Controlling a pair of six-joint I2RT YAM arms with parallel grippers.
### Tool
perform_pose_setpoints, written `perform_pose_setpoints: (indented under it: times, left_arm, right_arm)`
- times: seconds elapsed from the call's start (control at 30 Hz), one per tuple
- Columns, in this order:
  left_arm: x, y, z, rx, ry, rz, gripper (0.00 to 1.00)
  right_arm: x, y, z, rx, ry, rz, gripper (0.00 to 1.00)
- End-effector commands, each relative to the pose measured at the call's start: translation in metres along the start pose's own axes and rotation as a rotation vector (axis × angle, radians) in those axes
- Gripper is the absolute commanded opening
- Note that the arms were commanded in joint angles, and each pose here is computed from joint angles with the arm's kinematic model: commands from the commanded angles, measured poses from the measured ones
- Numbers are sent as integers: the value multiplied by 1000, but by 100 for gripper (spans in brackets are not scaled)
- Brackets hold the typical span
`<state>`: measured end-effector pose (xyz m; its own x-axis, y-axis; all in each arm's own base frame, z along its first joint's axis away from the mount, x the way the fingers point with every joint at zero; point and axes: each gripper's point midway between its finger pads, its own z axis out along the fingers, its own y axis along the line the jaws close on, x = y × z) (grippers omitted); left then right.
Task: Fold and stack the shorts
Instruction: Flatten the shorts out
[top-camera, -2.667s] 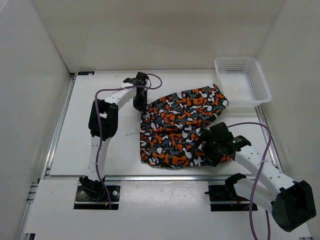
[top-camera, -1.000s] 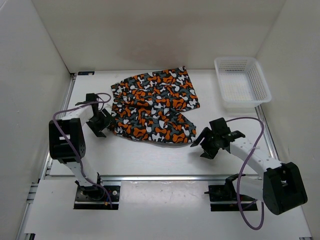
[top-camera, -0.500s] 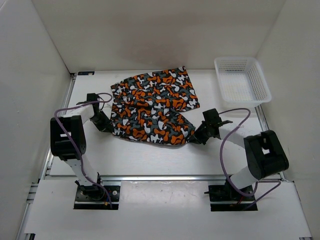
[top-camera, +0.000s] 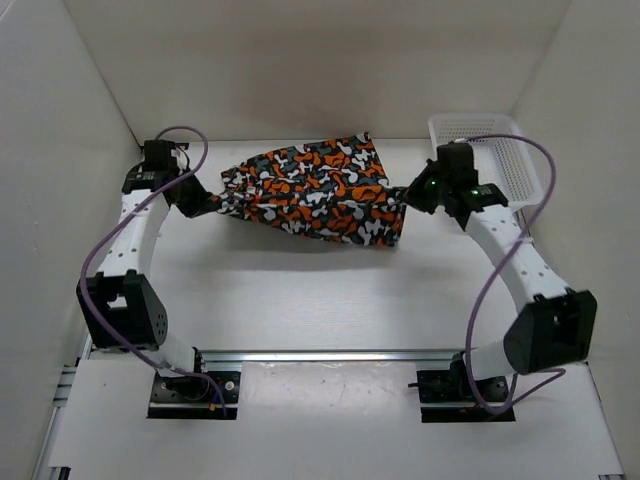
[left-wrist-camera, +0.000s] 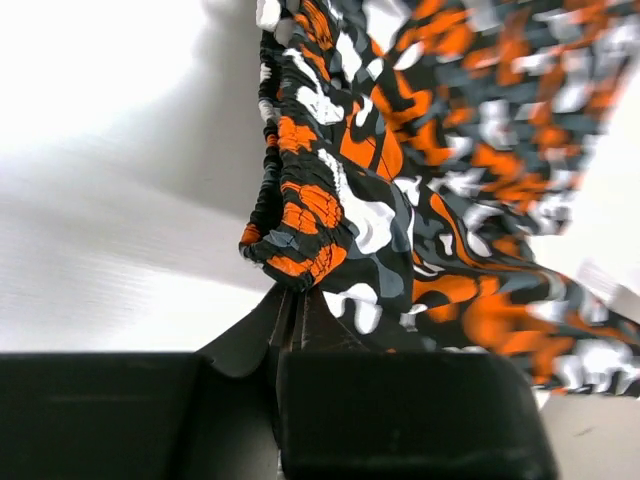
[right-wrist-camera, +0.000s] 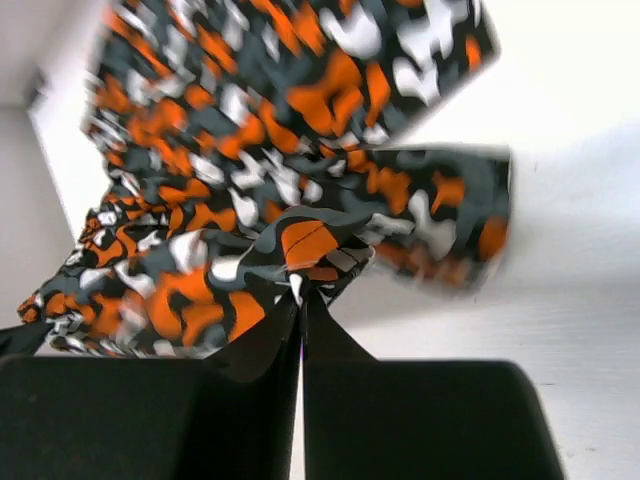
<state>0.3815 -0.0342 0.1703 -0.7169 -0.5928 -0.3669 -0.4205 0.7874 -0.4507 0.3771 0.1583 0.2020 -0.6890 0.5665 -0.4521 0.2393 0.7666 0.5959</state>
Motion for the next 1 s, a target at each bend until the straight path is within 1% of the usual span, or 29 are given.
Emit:
perform_pose_setpoints:
  times: [0.0,0.03,0.07,0.1,0.17,0.2,0.23,0.27,0.3,0.33,0.37,0.4,0.57,0.6,0.63,0.7,0.83,0.97]
  left_arm:
    - [-5,-15,-47,39,-67,25,10]
    - [-1,-12,-47,37,-64,24,10]
    - [3,-7,-46,22,-61,22,10]
    - [16,5,-42,-4,-37,15,10]
    - [31,25,-34,-61,-24,7,10]
    - [52,44,-24,-100,17,-3,10]
    - [62,52,-20,-112,36,-6,10]
    - [74,58,-13,-126,64,-13,10]
    - [90,68,-6,-134,97,-19,10]
    - [98,71,-3,-136,121,-33,10]
    - [100,71,-1,-126,128,-34,10]
    - [106,70,0,-127,141,-24,10]
    - [103,63,-8,-100,108,-17,10]
    - [103,63,-8,-100,108,-17,10]
    - [102,61,-11,-94,100,-15,10]
    - [102,61,-11,-94,100,-15,10]
    - [101,60,-13,-88,91,-23,10]
    - [102,57,-14,-80,87,-13,10]
  right_arm:
    - [-4,-13,-51,58,-39,-106,0]
    - [3,-20,-54,69,-28,-105,0]
    - [24,-46,-50,128,20,-100,0]
    - [35,-56,-58,135,27,-99,0]
    - [63,-86,-59,185,75,-67,0]
    - [94,-118,-61,241,128,-45,0]
    - [110,-133,-62,270,149,-4,0]
    - [122,-145,-63,290,163,17,8]
    - [134,-152,-68,283,178,36,22]
    - [149,-164,-67,302,208,63,39]
    - [152,-161,-69,279,216,76,68]
    - [155,-160,-71,278,229,90,75]
    - [172,-147,-68,215,304,198,76]
    - [183,-155,-67,222,328,218,75]
    - [188,-150,-66,190,345,253,75]
    - [202,-154,-66,180,385,298,74]
    - [233,-166,-74,174,460,388,74]
    - [245,-170,-79,154,479,425,74]
